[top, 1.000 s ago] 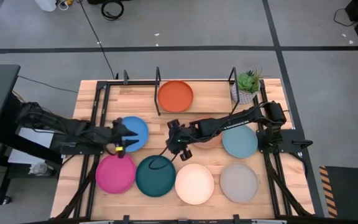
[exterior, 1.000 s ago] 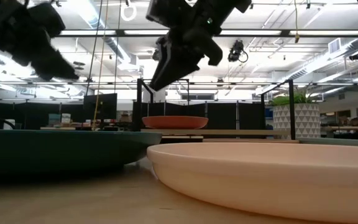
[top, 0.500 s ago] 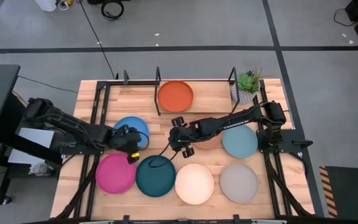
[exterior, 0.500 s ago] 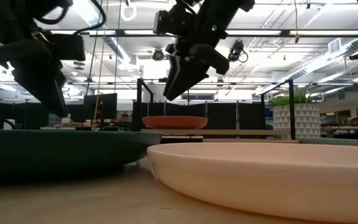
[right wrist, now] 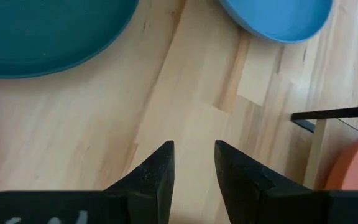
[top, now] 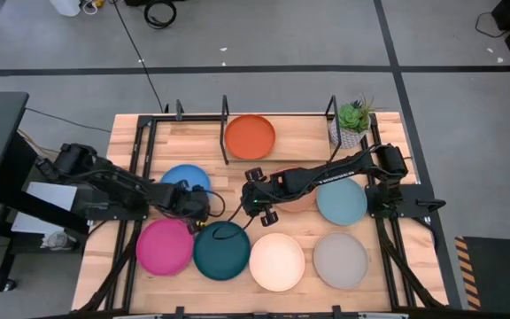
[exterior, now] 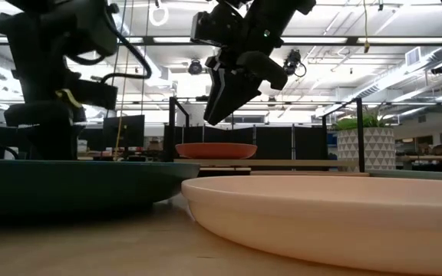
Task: Place and stack plates onto a shelf
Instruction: Stack the blue plate on top of the orange plate on the shelf
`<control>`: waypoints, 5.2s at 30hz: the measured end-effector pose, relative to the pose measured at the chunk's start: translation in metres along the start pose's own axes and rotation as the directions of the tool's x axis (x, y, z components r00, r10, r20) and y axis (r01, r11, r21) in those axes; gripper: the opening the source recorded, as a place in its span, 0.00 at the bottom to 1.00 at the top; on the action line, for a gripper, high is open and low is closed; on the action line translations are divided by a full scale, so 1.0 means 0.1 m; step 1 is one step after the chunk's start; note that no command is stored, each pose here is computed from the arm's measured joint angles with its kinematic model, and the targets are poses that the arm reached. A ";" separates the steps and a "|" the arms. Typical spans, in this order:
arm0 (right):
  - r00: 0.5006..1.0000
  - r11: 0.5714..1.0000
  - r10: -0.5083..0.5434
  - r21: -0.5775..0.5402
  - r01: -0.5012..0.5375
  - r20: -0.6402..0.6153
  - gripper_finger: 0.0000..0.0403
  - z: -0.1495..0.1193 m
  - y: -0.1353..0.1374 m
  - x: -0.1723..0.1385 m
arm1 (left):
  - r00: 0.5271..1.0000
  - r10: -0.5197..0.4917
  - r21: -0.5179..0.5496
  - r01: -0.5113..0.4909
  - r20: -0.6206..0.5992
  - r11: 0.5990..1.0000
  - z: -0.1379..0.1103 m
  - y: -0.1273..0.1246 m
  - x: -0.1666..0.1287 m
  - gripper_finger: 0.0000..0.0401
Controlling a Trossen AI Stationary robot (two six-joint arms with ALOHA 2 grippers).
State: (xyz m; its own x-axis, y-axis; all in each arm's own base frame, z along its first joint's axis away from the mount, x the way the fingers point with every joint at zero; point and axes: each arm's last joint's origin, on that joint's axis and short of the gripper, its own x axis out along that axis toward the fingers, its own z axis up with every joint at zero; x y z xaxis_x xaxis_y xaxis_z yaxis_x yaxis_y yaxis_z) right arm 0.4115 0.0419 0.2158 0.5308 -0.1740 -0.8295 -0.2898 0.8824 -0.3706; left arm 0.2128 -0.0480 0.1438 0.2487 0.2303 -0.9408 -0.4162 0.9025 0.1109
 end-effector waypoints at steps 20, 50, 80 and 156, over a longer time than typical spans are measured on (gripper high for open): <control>0.998 0.995 -0.050 -0.092 0.047 -0.023 0.30 0.01 0.04 -0.02 | 0.990 -0.091 0.191 0.111 -0.111 0.975 0.10 -0.09 -0.41 0.04; 0.997 0.966 0.007 -0.257 0.012 0.074 0.33 0.16 0.31 -0.24 | 0.943 -0.296 0.694 0.110 0.154 0.711 0.43 -0.46 -0.87 0.04; 0.998 0.954 0.034 -0.301 -0.016 0.055 0.09 0.13 0.32 -0.22 | 0.907 -0.212 0.619 -0.064 0.363 0.783 0.55 -0.46 -0.94 0.25; 0.937 0.920 -0.297 -0.317 0.229 -0.183 0.08 -0.80 -1.07 0.16 | 0.649 -0.139 0.207 -0.028 0.748 0.978 -0.38 -0.25 -0.84 0.45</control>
State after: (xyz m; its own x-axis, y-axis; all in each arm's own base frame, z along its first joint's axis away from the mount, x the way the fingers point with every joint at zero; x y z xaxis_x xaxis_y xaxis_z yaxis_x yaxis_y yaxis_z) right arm 0.3873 -0.0908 0.2085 0.4373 -0.5051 -0.7441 -0.3971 0.6339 -0.6637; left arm 0.1694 -0.1032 0.2079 0.8736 0.2960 -0.3864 -0.2333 0.9513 0.2013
